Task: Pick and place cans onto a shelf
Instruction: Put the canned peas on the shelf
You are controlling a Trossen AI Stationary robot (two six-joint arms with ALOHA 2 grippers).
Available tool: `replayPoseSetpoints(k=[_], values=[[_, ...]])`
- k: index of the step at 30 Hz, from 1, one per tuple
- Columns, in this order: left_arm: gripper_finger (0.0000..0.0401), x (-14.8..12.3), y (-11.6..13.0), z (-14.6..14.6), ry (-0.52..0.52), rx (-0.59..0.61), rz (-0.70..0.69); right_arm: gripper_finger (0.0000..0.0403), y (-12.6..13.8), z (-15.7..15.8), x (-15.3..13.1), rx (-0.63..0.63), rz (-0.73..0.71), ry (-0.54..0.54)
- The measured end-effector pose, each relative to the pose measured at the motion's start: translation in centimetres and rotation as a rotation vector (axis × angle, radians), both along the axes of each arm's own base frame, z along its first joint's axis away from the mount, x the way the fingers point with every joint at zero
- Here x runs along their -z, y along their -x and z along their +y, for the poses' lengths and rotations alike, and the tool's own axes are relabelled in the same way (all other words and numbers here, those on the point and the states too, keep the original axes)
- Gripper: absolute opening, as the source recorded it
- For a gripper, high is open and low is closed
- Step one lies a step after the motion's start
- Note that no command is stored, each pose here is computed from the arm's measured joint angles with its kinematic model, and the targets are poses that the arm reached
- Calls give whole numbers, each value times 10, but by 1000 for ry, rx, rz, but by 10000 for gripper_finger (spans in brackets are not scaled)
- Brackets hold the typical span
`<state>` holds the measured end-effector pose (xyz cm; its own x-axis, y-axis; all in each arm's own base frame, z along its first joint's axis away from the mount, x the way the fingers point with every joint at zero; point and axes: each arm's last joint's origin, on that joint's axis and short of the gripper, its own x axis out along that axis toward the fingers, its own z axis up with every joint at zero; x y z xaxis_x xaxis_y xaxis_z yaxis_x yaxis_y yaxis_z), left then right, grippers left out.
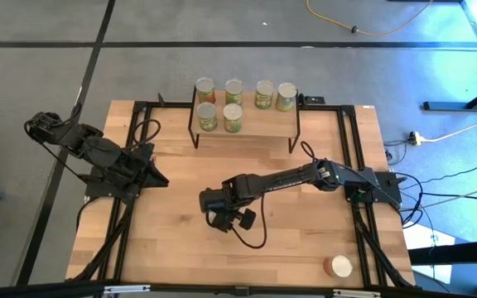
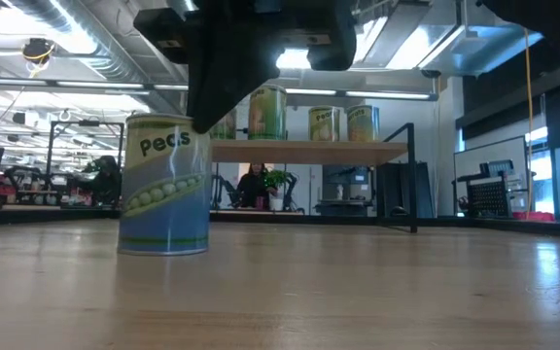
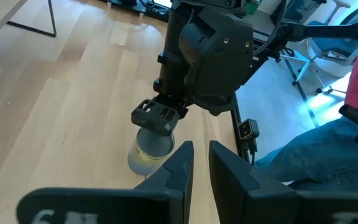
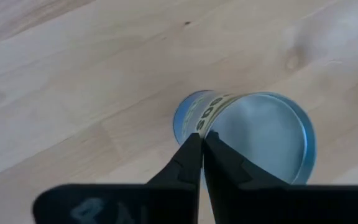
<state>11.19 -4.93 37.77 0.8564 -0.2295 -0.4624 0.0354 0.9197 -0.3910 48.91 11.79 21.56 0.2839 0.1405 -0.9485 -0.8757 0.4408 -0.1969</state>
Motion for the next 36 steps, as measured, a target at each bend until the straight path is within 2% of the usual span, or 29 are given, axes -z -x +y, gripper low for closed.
replayPoseSetpoints(k=[19,30,36], values=[[44,0,0,0,-2,1,4,16,7,-8,-15,102,9,32],[44,0,0,0,-1,1,4,16,13,-13,-16,147,42,157],[44,0,0,0,-1,1,4,16,17,-13,-20,151,61,162]])
